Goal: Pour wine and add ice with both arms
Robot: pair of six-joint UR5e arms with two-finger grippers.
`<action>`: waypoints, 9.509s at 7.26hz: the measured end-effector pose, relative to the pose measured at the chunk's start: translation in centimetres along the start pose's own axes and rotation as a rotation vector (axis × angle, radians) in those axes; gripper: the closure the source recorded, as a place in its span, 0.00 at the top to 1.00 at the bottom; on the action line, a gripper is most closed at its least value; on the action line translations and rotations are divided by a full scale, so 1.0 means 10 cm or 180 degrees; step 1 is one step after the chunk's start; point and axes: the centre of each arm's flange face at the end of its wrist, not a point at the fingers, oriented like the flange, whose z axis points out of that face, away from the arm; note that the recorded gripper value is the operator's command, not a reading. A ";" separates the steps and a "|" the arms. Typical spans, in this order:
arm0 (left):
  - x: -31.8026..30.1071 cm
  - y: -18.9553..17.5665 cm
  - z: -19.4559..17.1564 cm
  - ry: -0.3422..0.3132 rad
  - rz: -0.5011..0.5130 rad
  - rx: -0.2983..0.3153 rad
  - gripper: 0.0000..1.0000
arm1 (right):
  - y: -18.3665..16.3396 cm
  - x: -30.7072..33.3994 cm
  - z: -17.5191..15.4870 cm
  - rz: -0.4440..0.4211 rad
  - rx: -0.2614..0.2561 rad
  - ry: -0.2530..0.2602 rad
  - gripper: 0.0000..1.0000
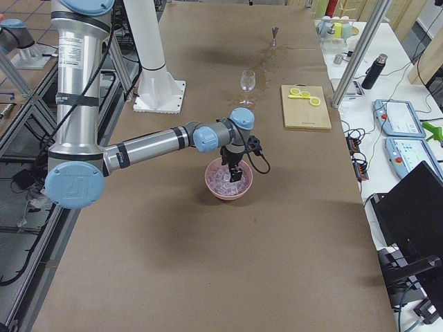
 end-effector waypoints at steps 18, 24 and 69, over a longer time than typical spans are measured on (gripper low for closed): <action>0.00 -0.01 -0.01 0.0014 0.0027 0.0006 0.98 | -1.52 -2.64 -1.36 0.0496 0.0681 -0.0550 0.00; -0.01 0.00 0.00 0.0016 0.0025 0.0012 0.98 | -2.22 -4.19 -1.52 0.1212 0.0674 -0.0770 0.00; -0.35 0.25 -0.21 -0.0079 0.0210 -0.0655 0.98 | 0.42 1.88 -0.89 0.0308 0.0332 0.0040 1.00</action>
